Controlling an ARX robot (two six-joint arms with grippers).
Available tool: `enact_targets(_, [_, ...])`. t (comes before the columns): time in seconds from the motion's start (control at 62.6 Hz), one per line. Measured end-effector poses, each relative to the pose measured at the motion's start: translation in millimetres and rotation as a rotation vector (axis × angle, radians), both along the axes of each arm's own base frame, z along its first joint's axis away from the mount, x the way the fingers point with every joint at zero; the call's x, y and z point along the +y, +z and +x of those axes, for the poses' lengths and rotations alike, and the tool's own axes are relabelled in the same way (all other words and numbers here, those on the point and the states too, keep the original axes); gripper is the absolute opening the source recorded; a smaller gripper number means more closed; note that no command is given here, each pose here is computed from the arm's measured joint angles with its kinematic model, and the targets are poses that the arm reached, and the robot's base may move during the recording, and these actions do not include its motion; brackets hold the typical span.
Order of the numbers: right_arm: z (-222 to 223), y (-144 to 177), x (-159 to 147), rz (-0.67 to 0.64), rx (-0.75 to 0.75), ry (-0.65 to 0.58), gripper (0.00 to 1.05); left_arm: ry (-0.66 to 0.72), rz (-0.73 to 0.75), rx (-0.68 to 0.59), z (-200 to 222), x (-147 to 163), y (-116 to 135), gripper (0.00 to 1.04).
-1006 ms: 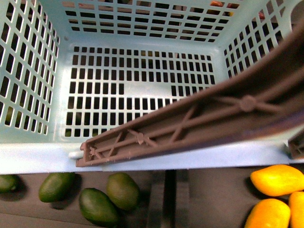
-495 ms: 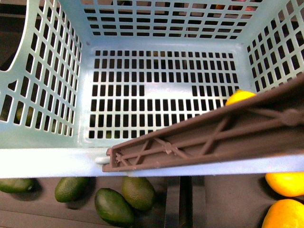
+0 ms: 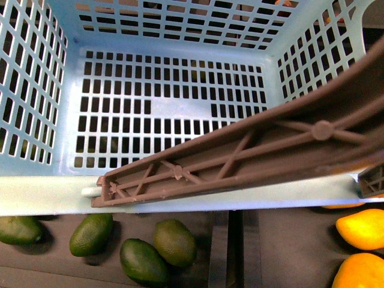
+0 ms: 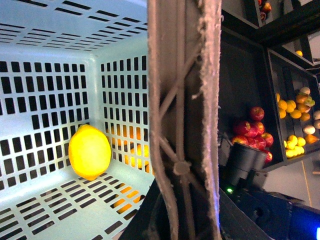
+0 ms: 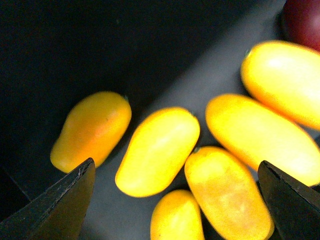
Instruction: Pick lemon and mango into basket
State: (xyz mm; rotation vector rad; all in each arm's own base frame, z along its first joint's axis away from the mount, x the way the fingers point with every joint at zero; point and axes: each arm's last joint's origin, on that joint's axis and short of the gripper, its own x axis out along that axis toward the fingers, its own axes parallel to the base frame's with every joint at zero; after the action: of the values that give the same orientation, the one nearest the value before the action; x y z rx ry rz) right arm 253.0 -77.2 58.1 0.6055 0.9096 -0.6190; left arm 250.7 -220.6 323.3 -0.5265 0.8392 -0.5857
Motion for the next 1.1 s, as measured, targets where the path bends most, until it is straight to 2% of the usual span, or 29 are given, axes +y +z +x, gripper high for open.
enact_targets(0.192, [4.2,-23.7,23.3,0.079,0.031,-0.015,0.96,-0.007,-0.003,0.003,-0.4,-0.4,0.0,0.06])
enact_targets(0.399, [10.2,-56.3,33.6,0.139,0.098,-0.039,0.96,0.0,0.0,0.0,-0.2,-0.3,0.0,0.06])
enact_targets(0.767, [39.5,-71.9,34.2,0.185,0.113,-0.083,0.96,-0.004,-0.002,0.001,-0.3,-0.4,0.0,0.06])
enact_targets(1.102, [99.5,-67.2,45.0,0.211,0.066,-0.083,0.96,0.0,0.0,0.0,-0.2,-0.3,0.0,0.06])
